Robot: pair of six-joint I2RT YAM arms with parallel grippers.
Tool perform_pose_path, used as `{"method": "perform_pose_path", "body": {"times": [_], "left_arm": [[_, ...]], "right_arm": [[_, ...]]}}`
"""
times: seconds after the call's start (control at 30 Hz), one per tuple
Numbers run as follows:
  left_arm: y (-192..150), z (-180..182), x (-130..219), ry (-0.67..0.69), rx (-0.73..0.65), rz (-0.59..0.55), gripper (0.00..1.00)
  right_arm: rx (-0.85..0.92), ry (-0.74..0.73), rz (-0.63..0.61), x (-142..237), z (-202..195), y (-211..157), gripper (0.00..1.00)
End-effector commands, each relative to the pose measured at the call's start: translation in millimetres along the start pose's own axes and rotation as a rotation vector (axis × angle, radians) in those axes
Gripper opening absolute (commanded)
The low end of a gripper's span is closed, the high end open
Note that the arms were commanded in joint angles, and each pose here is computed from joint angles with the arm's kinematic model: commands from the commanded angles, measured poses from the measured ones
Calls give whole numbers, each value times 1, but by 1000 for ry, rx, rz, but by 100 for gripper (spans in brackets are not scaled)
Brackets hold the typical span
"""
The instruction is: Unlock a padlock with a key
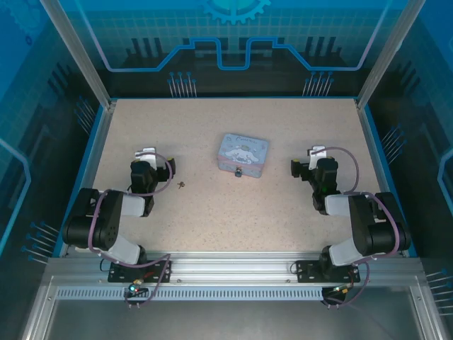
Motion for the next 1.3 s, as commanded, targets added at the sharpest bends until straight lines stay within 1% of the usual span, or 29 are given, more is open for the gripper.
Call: {"method": "perform_pose_path", "body": {"times": [0.0, 1.0, 1.03, 1.07, 1.1, 1.13, 1.17, 1.27], "left_arm": [[12, -1, -4, 9, 17, -42, 99], [12, 1, -4, -9, 30, -40, 99], [12, 0, -4, -16, 27, -44, 99], [13, -2, -4, -27, 18, -45, 99], [16, -3, -2, -30, 13, -46, 99], [22, -2, 0, -23, 8, -45, 99], [26, -2, 2, -17, 7, -26, 99], [41, 5, 6, 23, 16, 6, 99]], "right_arm": [[-11, 6, -39, -4, 5, 11, 100], [-16, 9, -40, -3, 4, 11, 100], [-18, -34, -48, -2, 2, 14, 100], [-10, -17, -50, 2, 5, 20, 100], [4, -56, -48, 6, 4, 24, 100], [5, -97, -13, 10, 4, 30, 100], [-25, -119, 31, 15, 2, 44, 100], [-101, -138, 103, 27, 2, 73, 100]]}}
Point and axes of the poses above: each hand's point on the last joint's axis, 136 mm out from that joint toward the fingers, its own x axis back along the fingers, its own z axis along the line the jaws close on, y = z × x, the point moved 5 cm from there along x, back along the fingers, and after that the axes turned 9 degrees about -x, right-handed, at the moved point
